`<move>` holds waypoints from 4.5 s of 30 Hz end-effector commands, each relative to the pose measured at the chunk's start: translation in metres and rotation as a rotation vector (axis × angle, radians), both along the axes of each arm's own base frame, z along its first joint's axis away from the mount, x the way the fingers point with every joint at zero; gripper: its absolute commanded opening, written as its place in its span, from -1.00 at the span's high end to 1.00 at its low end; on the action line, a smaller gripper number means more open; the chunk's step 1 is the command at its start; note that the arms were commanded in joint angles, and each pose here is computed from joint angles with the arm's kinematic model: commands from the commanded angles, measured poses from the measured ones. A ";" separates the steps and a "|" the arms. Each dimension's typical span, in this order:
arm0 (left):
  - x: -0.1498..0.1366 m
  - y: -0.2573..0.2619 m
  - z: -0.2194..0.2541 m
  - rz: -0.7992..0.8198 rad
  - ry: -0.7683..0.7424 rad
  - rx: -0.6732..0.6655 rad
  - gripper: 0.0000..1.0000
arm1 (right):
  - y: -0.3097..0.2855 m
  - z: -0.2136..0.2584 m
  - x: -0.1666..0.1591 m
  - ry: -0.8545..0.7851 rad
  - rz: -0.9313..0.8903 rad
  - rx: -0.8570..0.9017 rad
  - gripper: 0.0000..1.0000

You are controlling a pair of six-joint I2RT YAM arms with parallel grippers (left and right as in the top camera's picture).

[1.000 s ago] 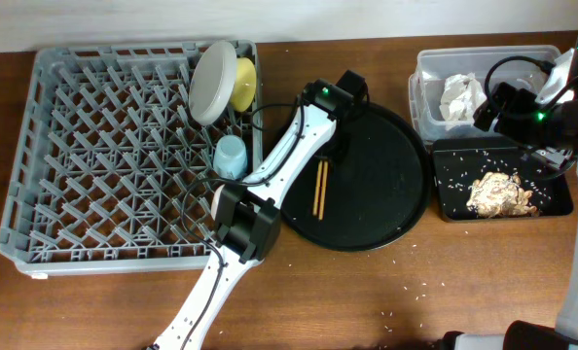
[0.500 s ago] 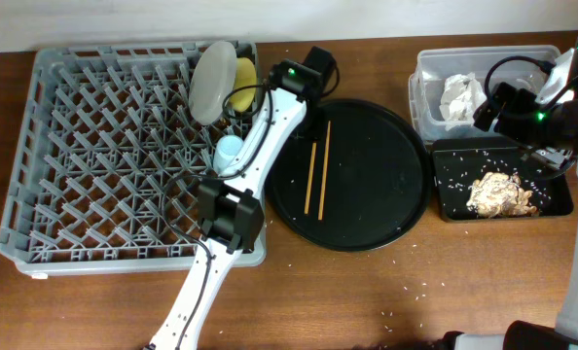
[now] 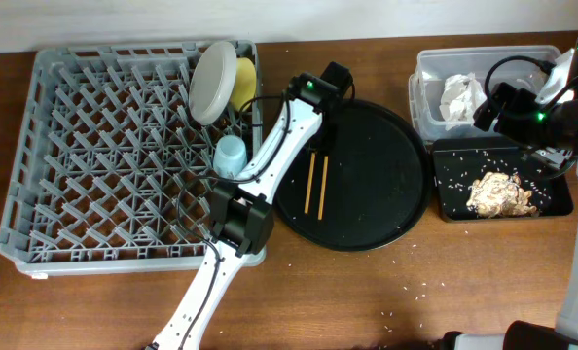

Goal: Sort waste into correct bins and load items into the dishwasher rack

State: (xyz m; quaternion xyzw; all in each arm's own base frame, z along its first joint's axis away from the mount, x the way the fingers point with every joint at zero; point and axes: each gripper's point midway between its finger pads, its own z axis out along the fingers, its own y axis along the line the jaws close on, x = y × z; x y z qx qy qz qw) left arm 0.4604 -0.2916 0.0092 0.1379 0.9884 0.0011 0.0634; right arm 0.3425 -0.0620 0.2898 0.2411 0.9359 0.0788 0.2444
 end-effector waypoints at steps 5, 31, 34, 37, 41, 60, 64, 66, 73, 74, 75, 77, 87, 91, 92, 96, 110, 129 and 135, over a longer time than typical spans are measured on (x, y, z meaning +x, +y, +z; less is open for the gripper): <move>-0.003 -0.002 -0.011 -0.019 0.015 0.012 0.93 | -0.004 0.001 0.000 0.000 -0.018 -0.004 -0.97; -0.081 0.211 0.200 0.214 -0.078 0.136 0.99 | -0.004 0.001 0.000 0.000 -0.018 -0.005 -0.97; -0.074 0.224 0.136 0.212 -0.032 0.159 0.99 | -0.004 0.001 0.000 0.000 -0.018 -0.005 -0.97; -0.069 0.238 0.120 0.231 -0.032 0.161 0.99 | -0.004 0.001 0.000 0.000 -0.018 -0.004 -0.97; -0.056 0.234 0.121 0.179 -0.078 0.140 0.81 | -0.004 0.001 0.000 0.000 -0.018 -0.005 -0.97; -0.054 0.002 0.130 -0.041 -0.204 -0.232 0.24 | -0.004 0.001 0.000 0.000 -0.018 -0.005 -0.97; -0.056 -0.019 0.069 -0.028 -0.124 -0.196 0.24 | -0.004 0.001 0.000 0.000 -0.018 -0.005 -0.97; -0.055 -0.020 0.056 -0.015 -0.110 -0.190 0.24 | -0.004 0.001 0.000 0.000 -0.018 -0.005 -0.97; -0.059 -0.027 0.018 -0.028 -0.068 -0.159 0.25 | -0.004 0.001 0.000 0.000 -0.018 -0.005 -0.97; -0.061 -0.030 0.010 -0.035 -0.061 -0.152 0.26 | -0.004 0.001 0.000 0.000 -0.018 -0.005 -0.97; -0.062 -0.031 0.004 -0.039 -0.057 -0.140 0.27 | -0.004 0.001 0.000 0.000 -0.018 -0.005 -0.97; -0.061 -0.029 0.001 -0.038 -0.066 -0.121 0.27 | -0.004 0.001 0.000 0.000 -0.018 -0.005 -0.97; -0.061 -0.027 -0.019 -0.028 -0.052 -0.094 0.49 | -0.004 0.001 0.000 0.000 -0.018 -0.005 -0.97; -0.061 -0.027 -0.017 -0.029 -0.049 -0.097 0.92 | -0.004 0.001 0.000 0.000 -0.018 -0.004 -0.97; -0.061 -0.028 -0.014 -0.029 -0.050 -0.098 0.98 | -0.004 0.001 0.000 0.000 -0.018 -0.005 -0.97; -0.047 -0.025 0.054 -0.103 -0.074 -0.079 0.99 | -0.004 0.001 0.000 0.000 -0.018 -0.005 -0.97; -0.114 0.189 0.261 0.269 -0.205 0.133 0.99 | -0.004 0.001 0.000 0.000 -0.018 -0.004 -0.97; -0.079 0.246 0.107 0.409 -0.147 0.016 -0.41 | -0.004 0.001 0.000 0.000 -0.018 -0.005 -0.97; -0.078 0.214 0.322 0.329 -0.597 -0.344 -0.99 | -0.004 0.001 0.000 0.000 -0.018 -0.005 -0.97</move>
